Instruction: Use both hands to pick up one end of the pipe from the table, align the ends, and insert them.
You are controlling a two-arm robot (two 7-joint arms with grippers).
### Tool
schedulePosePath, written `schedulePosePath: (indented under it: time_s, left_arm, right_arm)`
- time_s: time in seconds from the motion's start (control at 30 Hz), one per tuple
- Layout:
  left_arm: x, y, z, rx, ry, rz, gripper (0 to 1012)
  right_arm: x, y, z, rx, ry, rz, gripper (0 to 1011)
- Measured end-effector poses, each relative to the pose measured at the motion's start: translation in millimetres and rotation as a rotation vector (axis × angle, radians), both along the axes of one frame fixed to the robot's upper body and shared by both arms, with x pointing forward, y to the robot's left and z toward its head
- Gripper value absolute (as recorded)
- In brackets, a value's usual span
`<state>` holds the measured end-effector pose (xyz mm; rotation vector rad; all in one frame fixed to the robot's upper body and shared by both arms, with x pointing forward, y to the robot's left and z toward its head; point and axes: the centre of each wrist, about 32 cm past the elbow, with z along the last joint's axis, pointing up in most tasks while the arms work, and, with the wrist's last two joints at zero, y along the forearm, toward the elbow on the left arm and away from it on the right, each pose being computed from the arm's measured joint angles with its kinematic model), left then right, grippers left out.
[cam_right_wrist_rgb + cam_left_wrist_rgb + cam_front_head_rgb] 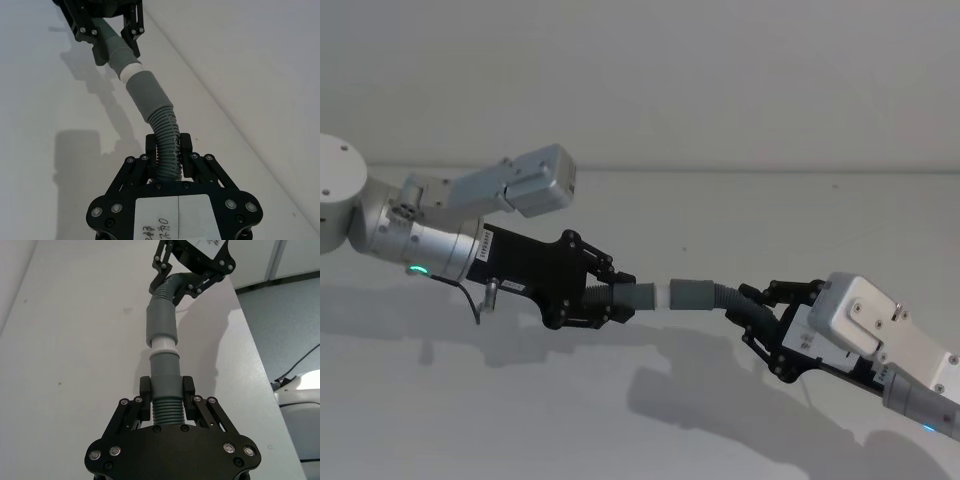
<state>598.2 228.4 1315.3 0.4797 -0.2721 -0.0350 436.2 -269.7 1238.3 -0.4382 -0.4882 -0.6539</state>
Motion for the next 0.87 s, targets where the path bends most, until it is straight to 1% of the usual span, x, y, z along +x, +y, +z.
schedulePosePath:
  time_s: [0.43, 0.87]
  left_arm:
    - [1.7, 0.9, -2.0, 0.016, 0.007, -0.006, 358]
    - [2.2, 1.4, -2.9, 0.022, 0.010, -0.008, 358]
  right_arm:
    - [1.1, 0.5, 0.8, 0.004, 0.007, -0.001, 264]
    - [1.4, 0.8, 1.1, 0.006, 0.010, 0.001, 264]
